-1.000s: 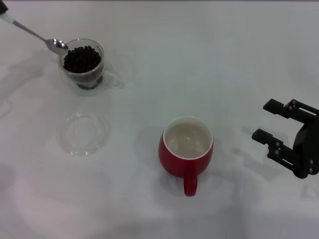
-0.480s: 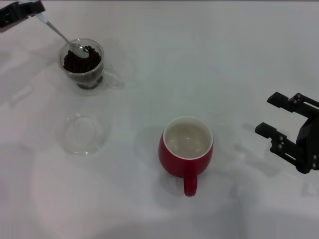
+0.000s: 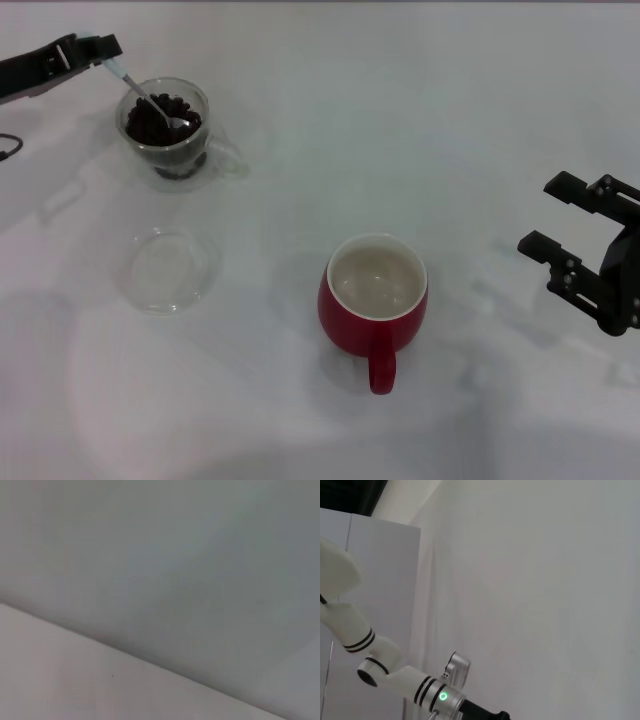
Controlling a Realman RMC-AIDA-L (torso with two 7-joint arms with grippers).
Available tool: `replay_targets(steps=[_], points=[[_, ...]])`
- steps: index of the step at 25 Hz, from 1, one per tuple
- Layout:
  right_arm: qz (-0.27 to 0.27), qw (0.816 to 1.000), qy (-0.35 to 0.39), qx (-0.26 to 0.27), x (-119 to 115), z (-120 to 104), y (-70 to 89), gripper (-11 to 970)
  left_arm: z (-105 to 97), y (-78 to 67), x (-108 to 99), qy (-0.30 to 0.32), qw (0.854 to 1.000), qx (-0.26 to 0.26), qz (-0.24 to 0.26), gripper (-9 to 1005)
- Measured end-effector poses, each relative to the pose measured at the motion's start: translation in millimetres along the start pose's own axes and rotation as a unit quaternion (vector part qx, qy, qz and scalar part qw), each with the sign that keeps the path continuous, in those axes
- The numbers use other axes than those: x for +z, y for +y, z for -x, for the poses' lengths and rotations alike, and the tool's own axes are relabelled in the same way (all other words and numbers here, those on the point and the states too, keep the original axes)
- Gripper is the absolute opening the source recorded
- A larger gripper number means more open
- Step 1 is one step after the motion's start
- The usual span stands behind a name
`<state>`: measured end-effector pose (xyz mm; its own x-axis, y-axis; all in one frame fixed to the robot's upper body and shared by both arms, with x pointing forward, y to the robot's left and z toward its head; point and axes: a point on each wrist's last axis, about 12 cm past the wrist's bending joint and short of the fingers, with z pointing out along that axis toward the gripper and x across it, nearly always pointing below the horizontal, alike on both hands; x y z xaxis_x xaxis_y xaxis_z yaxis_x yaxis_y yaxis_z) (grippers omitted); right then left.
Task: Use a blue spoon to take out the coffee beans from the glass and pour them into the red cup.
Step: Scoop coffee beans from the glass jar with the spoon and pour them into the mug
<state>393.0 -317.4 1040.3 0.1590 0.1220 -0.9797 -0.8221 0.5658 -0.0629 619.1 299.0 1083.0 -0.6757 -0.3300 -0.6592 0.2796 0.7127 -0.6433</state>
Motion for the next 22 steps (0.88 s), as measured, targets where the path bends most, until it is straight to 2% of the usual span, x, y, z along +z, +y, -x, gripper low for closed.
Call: replay_targets(steps=[10,16,22], points=[[0.001,1.0,-0.001,-0.002,3.9,-0.1,-3.3,560,-15.3,16.4,-17.8,-0.031,0.996,-0.085,0.009,130],[0.003,1.0,-0.001,-0.004,6.6,0.0,-5.5,560,-32.2,29.3,-34.2,-0.049,0.986,-0.161,0.015,130],[0.006,1.0,0.0,-0.006,7.9,0.1,-7.0,560,-50.0,34.1,-43.3,-0.053,0.975,-0.218,0.004,130]])
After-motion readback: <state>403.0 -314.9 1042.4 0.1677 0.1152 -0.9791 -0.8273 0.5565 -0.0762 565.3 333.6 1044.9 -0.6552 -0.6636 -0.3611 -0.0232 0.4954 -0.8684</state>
